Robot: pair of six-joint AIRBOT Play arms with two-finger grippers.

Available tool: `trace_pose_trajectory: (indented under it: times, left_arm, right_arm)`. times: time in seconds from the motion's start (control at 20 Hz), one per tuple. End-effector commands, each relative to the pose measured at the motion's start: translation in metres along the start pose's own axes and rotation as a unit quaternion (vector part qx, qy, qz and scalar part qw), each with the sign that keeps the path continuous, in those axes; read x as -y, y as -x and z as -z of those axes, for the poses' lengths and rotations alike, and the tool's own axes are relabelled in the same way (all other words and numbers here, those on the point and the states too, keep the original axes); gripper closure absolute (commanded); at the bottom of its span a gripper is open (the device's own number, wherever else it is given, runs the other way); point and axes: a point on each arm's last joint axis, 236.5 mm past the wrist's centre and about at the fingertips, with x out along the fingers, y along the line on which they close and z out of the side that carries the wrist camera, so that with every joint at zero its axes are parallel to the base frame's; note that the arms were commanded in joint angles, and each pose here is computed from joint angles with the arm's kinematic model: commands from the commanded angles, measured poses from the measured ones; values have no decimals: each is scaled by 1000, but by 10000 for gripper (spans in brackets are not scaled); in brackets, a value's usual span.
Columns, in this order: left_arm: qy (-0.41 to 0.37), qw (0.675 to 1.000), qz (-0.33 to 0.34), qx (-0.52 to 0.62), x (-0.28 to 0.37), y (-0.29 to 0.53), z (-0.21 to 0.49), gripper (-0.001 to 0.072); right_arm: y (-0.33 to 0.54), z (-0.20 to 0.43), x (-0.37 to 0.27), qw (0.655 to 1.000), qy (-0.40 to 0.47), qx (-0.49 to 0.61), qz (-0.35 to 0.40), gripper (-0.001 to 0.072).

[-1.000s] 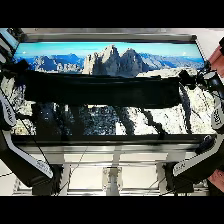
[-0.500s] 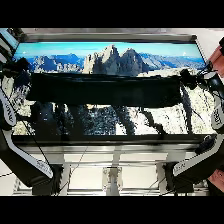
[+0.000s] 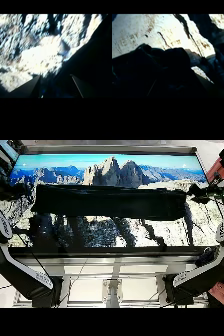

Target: Fold the clothes and pants, and hang the long-sleeved shirts on hangers.

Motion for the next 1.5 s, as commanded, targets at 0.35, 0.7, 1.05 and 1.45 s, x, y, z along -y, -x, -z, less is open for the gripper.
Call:
trace_pose_trajectory:
  times: [0.35,0.7,1.05,1.45]
  left_arm:
    - [-60,990,52,-114,2,-13,60,126]
    - [-57,990,64,-114,8,-17,61,126]
    - [-56,989,73,-114,13,-16,61,126]
    - [-97,985,79,-121,13,-15,66,126]
  right_arm:
    - [29,44,38,991,32,-100,79,224]
    - [15,4,-41,995,95,9,21,294]
    - [-9,47,-124,982,185,-26,-31,520]
    - [-59,90,-176,979,165,-73,-92,590]
